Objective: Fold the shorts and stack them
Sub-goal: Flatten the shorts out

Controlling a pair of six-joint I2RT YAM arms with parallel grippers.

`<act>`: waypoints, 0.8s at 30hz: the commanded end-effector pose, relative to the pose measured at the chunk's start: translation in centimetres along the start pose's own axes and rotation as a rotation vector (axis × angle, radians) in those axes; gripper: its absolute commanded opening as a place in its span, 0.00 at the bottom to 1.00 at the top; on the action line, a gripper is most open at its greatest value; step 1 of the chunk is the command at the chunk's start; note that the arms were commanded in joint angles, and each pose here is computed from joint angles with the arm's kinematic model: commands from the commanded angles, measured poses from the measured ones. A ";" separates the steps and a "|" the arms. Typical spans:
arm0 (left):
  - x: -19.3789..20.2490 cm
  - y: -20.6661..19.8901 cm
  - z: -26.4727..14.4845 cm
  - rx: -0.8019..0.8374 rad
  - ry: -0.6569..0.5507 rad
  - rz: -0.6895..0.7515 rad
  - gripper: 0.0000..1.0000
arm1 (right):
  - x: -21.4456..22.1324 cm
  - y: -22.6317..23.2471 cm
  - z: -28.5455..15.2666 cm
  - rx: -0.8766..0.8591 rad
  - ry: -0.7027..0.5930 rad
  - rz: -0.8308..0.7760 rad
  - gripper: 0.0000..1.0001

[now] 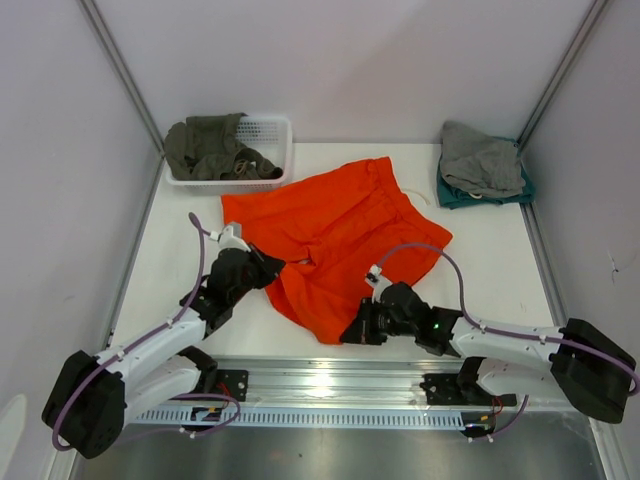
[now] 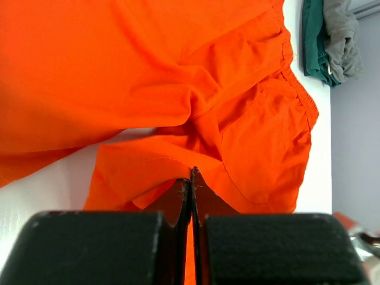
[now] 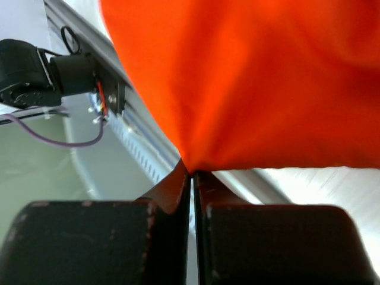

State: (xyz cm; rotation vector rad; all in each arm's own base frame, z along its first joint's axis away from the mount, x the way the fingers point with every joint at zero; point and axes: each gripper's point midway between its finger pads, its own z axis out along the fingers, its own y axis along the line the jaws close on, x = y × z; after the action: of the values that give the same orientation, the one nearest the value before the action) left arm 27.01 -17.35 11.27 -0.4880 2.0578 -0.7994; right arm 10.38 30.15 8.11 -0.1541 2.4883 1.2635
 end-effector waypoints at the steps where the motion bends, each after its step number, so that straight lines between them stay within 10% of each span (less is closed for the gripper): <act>1: -1.0 -0.7 0.0 0.028 -0.035 0.021 0.00 | 2.9 1.5 -1.3 -0.070 0.164 0.195 0.00; 7: -1.8 0.2 -0.6 -0.011 -0.075 0.059 0.00 | 1.0 3.6 -3.4 -0.122 0.161 0.259 0.00; 11: -1.9 0.2 -0.9 -0.014 -0.073 0.081 0.00 | 1.1 1.0 -3.9 0.058 0.152 0.169 0.83; 12: -1.5 0.8 -1.0 -0.027 -0.062 0.084 0.01 | 1.6 -0.4 -4.5 0.137 0.166 0.155 0.87; 17: -1.5 1.1 -2.3 -0.024 -0.071 0.101 0.20 | -1.1 -0.6 -6.1 0.197 0.060 0.058 0.86; 24: -1.0 3.2 -5.5 -0.080 -0.060 0.117 0.86 | -7.5 -3.9 -6.8 0.317 -0.075 0.034 0.79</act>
State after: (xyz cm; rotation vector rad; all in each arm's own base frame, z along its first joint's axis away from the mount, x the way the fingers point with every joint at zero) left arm 24.27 -14.11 13.34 -0.4127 2.0022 -0.7024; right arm 13.93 24.30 12.18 0.0136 2.6109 1.0029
